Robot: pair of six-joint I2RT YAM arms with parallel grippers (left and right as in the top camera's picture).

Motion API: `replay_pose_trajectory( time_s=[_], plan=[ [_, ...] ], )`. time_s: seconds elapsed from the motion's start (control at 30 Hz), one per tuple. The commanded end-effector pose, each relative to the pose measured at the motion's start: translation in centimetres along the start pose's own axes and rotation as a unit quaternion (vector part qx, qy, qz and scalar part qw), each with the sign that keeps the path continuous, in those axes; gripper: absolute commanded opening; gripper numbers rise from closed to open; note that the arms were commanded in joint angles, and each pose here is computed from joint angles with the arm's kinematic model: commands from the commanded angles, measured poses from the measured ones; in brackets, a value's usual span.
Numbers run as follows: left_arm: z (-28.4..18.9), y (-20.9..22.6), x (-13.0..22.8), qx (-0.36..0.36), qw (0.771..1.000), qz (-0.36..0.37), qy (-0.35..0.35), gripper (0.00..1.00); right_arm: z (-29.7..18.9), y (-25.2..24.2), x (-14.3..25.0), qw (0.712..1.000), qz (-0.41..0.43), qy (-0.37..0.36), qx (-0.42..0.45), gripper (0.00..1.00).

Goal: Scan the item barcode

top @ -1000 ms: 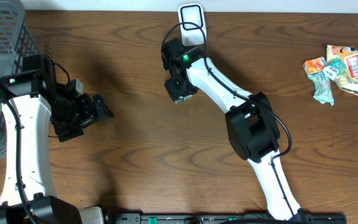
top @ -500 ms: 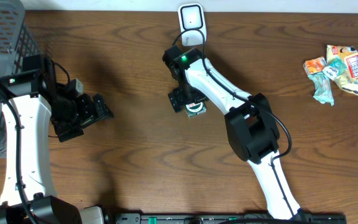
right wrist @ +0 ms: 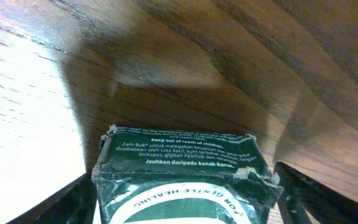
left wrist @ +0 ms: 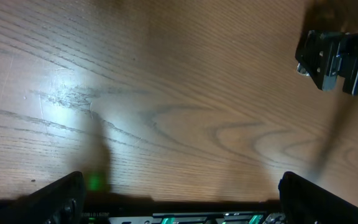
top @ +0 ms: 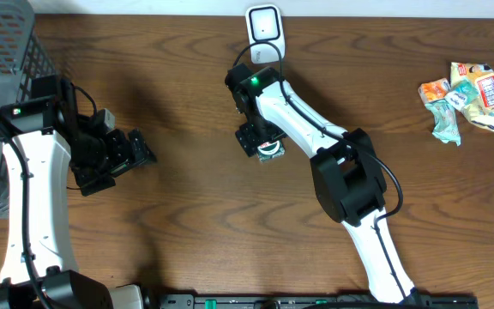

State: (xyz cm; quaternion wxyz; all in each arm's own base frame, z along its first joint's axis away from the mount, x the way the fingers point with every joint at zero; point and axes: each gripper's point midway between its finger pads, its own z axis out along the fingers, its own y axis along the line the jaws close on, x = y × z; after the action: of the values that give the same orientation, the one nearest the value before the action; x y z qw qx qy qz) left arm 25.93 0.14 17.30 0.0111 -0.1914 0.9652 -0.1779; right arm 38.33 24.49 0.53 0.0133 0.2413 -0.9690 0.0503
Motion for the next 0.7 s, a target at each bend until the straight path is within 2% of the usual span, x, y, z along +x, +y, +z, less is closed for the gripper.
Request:
replay_pose_trajectory(
  time_s=[0.0, 0.1, 0.23, 0.37, 0.53, 0.67],
  plan=[
    [0.0, 0.0, 0.1, -0.001, 1.0, -0.002, 0.001, 0.98, -1.6, -0.1, 0.3, 0.999, 0.033, -0.008, -0.008, 0.8],
    [0.0, 0.0, 0.1, -0.001, 1.0, -0.002, 0.001, 0.98, -1.7, 1.4, 0.6, 0.997, 0.053, 0.004, -0.057, 0.75],
    [0.0, 0.0, 0.1, -0.001, 1.0, -0.002, 0.001, 0.98, -1.7, 1.4, 0.6, 0.996, 0.067, 0.006, -0.061, 0.64],
    [0.0, 0.0, 0.1, -0.001, 1.0, -0.002, 0.001, 0.98, -1.8, 1.8, 0.8, 0.992, 0.098, 0.015, -0.082, 0.63],
    [0.0, 0.0, 0.1, -0.001, 1.0, -0.002, 0.001, 0.98, -3.0, 3.8, 0.8, 0.969, 0.121, 0.037, -0.211, 0.63],
    [0.0, 0.0, 0.1, -0.001, 1.0, -0.002, 0.001, 0.98, -5.5, 4.6, 0.1, 0.92, 0.152, 0.051, -0.357, 0.63]
  ],
)
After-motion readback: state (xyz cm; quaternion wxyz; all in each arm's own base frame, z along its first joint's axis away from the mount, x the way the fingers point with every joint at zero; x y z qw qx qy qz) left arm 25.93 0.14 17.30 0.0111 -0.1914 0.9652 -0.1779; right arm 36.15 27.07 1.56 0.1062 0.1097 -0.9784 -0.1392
